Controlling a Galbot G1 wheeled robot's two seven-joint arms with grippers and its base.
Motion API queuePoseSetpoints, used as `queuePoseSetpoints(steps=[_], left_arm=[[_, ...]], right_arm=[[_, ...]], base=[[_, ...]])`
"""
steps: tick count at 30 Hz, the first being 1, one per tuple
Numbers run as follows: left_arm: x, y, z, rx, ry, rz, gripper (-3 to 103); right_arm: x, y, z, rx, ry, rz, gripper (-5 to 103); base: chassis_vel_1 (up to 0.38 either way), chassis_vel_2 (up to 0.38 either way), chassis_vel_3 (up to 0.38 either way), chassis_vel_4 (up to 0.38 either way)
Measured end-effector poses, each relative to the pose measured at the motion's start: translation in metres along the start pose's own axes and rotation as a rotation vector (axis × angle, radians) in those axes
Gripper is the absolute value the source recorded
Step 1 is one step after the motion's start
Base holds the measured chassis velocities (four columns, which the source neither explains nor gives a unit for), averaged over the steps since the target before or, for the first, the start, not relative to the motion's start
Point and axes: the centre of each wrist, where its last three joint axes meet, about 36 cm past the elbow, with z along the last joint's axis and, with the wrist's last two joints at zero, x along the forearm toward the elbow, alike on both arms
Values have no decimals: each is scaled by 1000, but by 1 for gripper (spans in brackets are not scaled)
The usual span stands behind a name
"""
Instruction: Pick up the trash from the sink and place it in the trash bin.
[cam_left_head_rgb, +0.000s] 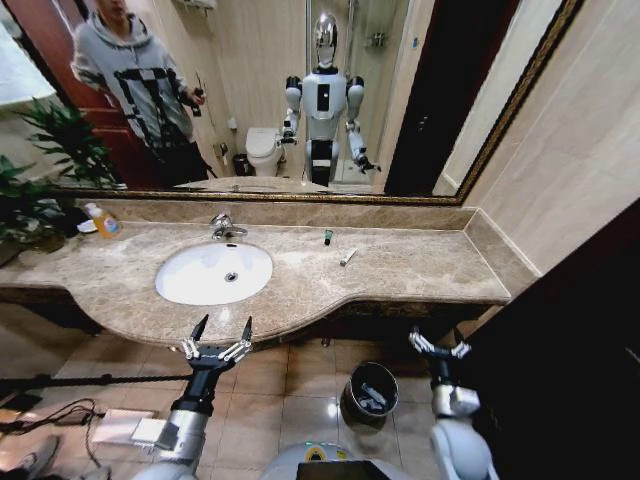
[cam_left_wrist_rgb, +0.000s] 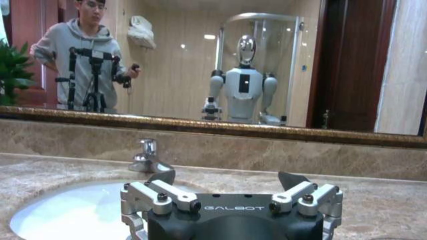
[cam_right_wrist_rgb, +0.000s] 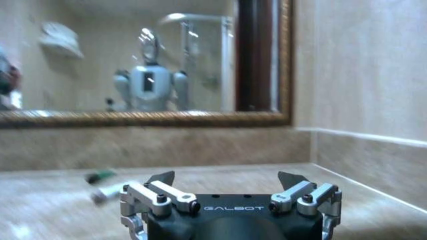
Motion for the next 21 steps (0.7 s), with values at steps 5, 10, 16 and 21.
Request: queuePoseSetpoints(steps=[5,10,16,21], left_arm=[[0,0,0,0,0,0,100],[0,0,0,0,0,0,100],[0,0,0,0,0,0,100],[0,0,0,0,0,0,100]], right_arm=[[-36,18,-23,-60,-24,-115,100],[-75,37,-20,-51,6,-211,100],[-98,53,-13,-22,45,-287,100],[-131,81,-2,-7,84,-344,100]], base=[[0,0,0,0],[0,0,0,0],[0,0,0,0],[0,0,0,0]])
